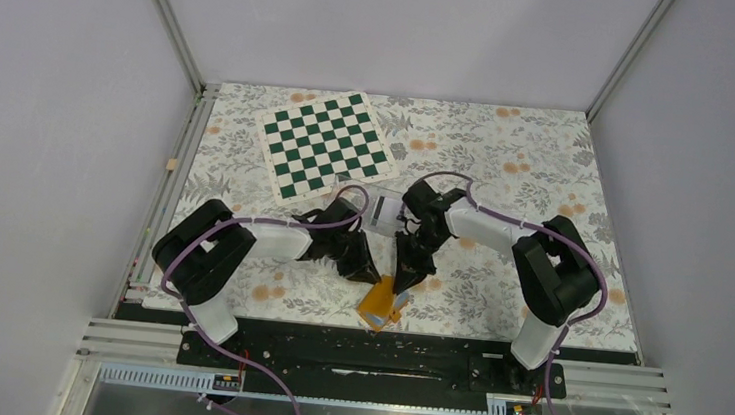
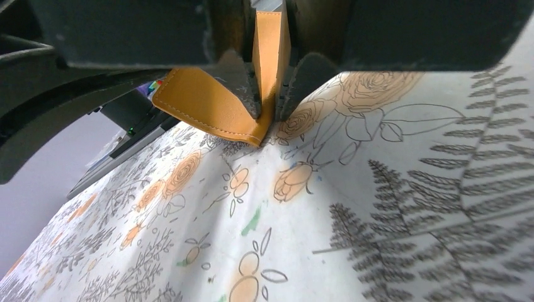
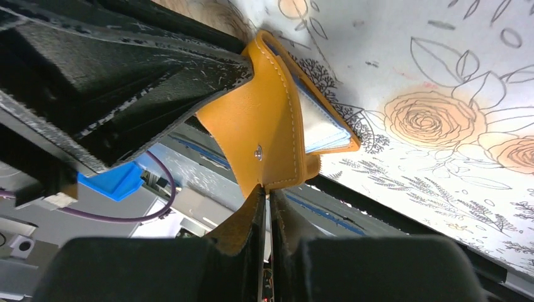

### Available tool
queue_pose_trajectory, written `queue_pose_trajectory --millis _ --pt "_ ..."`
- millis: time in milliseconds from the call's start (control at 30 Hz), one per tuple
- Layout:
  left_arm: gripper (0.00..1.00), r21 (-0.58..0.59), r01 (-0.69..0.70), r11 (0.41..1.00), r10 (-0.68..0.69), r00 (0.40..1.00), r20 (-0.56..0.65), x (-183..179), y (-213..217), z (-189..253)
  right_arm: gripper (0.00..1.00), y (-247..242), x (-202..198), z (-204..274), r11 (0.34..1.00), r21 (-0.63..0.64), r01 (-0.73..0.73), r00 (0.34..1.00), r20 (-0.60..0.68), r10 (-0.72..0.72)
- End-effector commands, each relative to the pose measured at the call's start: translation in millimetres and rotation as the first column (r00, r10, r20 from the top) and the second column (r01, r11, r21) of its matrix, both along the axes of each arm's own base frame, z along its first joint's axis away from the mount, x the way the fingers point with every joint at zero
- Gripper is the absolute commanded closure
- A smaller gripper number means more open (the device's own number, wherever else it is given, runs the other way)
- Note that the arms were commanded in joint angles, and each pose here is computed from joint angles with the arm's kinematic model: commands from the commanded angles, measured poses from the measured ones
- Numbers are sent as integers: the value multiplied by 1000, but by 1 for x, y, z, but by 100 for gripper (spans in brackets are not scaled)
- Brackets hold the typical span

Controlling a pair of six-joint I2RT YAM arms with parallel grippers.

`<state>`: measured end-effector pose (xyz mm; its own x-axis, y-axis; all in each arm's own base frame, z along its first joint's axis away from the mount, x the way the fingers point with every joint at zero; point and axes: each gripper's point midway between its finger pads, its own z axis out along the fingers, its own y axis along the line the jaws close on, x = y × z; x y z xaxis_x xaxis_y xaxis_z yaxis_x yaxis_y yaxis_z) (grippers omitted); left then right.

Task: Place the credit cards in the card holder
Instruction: Close the card holder at the center of the board.

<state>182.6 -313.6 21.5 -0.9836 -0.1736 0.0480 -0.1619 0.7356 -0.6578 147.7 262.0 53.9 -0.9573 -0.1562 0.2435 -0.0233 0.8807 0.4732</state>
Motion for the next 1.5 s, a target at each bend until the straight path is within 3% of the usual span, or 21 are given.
queue_pose_trajectory --millis 0,67,233,367,600,833,1233,1467 --pt "83 -100 15 995 -10 998 59 20 -18 28 91 18 49 6 999 48 5 984 175 -13" --pt "76 -74 23 997 -17 997 78 23 -11 29 89 16 55 8 999 38 8 981 194 -15" --pt "58 11 40 999 -41 994 97 22 11 29 71 2 55 11 1000 -5 3 975 223 -1" --pt "56 25 61 998 -63 995 74 9 20 22 55 -6 45 9 1000 -11 11 975 222 -8" --pt "57 -20 52 998 -51 998 39 -10 22 10 53 -10 27 -11 1000 5 17 987 163 -18" --pt "56 -68 69 995 -67 997 31 -19 2 10 49 4 25 -1 993 118 2 986 166 -22" --pt "61 34 42 999 -42 999 -3 -26 17 -13 47 18 7 -1 969 241 -45 996 86 25" --pt "65 65 45 997 -45 999 -12 -29 22 -19 47 -14 -28 -6 981 167 -98 995 15 97"
